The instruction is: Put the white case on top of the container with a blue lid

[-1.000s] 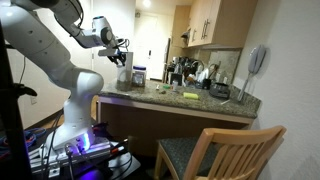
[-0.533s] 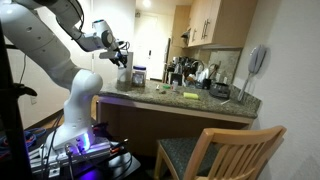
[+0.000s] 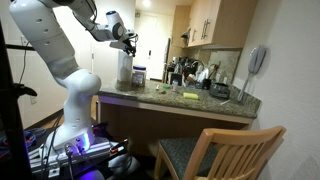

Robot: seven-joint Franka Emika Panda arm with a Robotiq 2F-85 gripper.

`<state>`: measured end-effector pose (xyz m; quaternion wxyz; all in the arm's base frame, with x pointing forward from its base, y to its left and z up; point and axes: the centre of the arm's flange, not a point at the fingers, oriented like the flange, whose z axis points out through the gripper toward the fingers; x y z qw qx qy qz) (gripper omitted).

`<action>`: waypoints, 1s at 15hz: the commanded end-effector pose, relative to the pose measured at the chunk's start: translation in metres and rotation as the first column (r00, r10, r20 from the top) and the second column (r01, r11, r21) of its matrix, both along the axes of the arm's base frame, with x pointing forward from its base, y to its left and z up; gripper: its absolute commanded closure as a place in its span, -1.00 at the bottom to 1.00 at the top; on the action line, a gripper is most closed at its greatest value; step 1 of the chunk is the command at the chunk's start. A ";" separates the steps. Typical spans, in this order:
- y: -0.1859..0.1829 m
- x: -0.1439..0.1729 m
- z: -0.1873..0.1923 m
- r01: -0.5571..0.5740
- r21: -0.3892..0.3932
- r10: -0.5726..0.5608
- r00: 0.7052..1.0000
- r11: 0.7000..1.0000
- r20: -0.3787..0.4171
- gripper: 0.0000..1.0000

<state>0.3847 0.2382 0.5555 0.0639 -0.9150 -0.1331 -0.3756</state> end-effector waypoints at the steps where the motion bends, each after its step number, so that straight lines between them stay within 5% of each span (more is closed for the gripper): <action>1: 0.000 0.001 -0.001 0.000 0.000 0.000 1.000 1.000 -0.003 0.01; 2: 0.001 0.000 -0.003 -0.002 -0.003 0.002 1.000 1.000 -0.005 0.51; 4: 0.003 0.002 -0.029 0.001 -0.048 -0.003 1.000 0.999 -0.031 0.51; 10: -0.001 0.053 -0.046 0.091 0.112 -0.082 0.993 0.989 -0.086 0.51; 15: -0.003 0.089 -0.060 0.181 0.162 -0.161 0.978 0.970 -0.132 0.51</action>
